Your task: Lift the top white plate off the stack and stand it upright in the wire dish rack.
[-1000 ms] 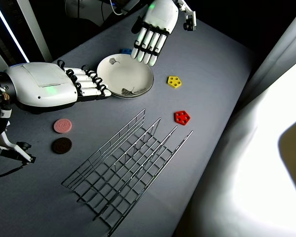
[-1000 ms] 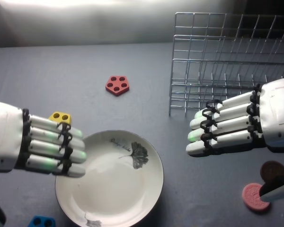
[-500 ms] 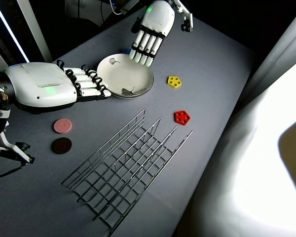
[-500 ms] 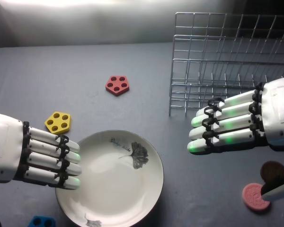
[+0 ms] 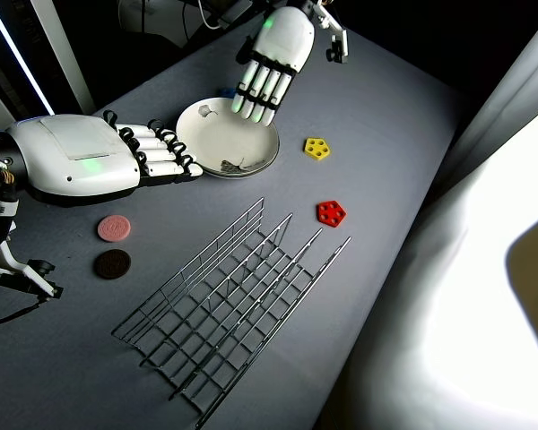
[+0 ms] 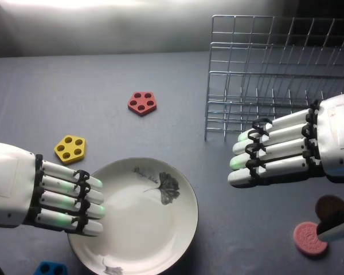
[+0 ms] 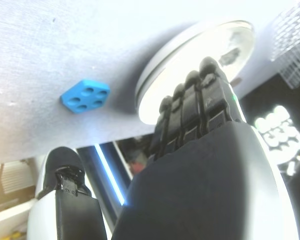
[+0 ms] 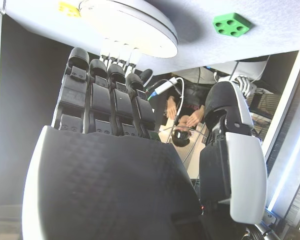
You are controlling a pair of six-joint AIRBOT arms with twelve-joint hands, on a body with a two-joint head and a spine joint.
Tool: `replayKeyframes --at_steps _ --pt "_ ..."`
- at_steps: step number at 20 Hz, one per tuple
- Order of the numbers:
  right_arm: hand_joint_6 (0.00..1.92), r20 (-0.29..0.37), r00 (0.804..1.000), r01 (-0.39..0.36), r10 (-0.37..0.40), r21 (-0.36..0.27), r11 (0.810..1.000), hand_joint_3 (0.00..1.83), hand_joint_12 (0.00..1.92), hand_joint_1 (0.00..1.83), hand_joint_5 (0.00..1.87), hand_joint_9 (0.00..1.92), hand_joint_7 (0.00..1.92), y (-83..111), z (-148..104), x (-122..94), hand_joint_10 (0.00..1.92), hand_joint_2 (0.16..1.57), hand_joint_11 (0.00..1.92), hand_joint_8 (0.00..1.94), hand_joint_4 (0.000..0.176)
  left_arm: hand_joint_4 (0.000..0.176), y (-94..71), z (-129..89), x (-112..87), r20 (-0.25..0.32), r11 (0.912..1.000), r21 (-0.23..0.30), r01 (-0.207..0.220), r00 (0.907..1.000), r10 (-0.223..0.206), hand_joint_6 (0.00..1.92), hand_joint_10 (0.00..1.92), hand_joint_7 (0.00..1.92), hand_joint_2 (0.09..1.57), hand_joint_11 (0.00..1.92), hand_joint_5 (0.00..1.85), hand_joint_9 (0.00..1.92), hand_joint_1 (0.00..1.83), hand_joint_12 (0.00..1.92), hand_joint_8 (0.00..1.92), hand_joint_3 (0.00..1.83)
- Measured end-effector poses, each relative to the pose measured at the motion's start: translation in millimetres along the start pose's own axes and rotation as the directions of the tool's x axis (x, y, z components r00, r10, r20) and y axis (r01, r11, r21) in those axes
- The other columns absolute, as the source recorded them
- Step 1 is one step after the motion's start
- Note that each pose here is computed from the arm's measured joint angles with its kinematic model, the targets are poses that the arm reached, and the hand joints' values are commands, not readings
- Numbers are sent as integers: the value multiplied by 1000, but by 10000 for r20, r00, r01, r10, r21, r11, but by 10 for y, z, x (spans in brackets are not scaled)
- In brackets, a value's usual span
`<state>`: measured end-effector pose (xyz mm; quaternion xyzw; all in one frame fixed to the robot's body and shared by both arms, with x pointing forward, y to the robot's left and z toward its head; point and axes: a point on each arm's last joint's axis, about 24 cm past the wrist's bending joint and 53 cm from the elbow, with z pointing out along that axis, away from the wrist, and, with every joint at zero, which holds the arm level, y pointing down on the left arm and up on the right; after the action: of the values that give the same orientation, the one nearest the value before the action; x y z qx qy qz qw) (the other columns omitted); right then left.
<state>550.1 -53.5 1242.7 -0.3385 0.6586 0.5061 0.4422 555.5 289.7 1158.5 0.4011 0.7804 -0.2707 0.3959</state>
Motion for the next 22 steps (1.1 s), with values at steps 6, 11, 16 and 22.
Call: replayKeyframes --at_steps 6,11,16,22 --pt "3 -11 10000 27 -27 31 10000 3 3 383 63 50 61 -18 -2 -1 3 1189 109 2 0 0 -22 63 42 -136 9999 98 -24 9999 26 11 13 64 1024 69 53 71 324 72 10 0" --pt "2 -135 9996 239 -239 6 9997 2 7 364 75 70 80 -3 6 18 6 1192 119 4 0 0 -21 71 86 -304 9999 100 -71 9995 74 10 6 61 1029 58 61 62 319 67 7 0" --pt "0 -183 9995 273 -274 -34 9996 3 10 349 58 69 57 14 8 32 1 1190 126 0 0 0 -45 125 128 -425 9997 214 -129 9990 138 3 0 50 1035 61 47 48 325 68 1 1" --pt "6 -195 9994 287 -287 -25 9996 0 14 411 92 83 86 19 2 36 2 1178 141 4 0 0 -21 150 173 -562 9996 136 -267 9980 274 0 3 33 1041 48 11 41 276 62 0 4"
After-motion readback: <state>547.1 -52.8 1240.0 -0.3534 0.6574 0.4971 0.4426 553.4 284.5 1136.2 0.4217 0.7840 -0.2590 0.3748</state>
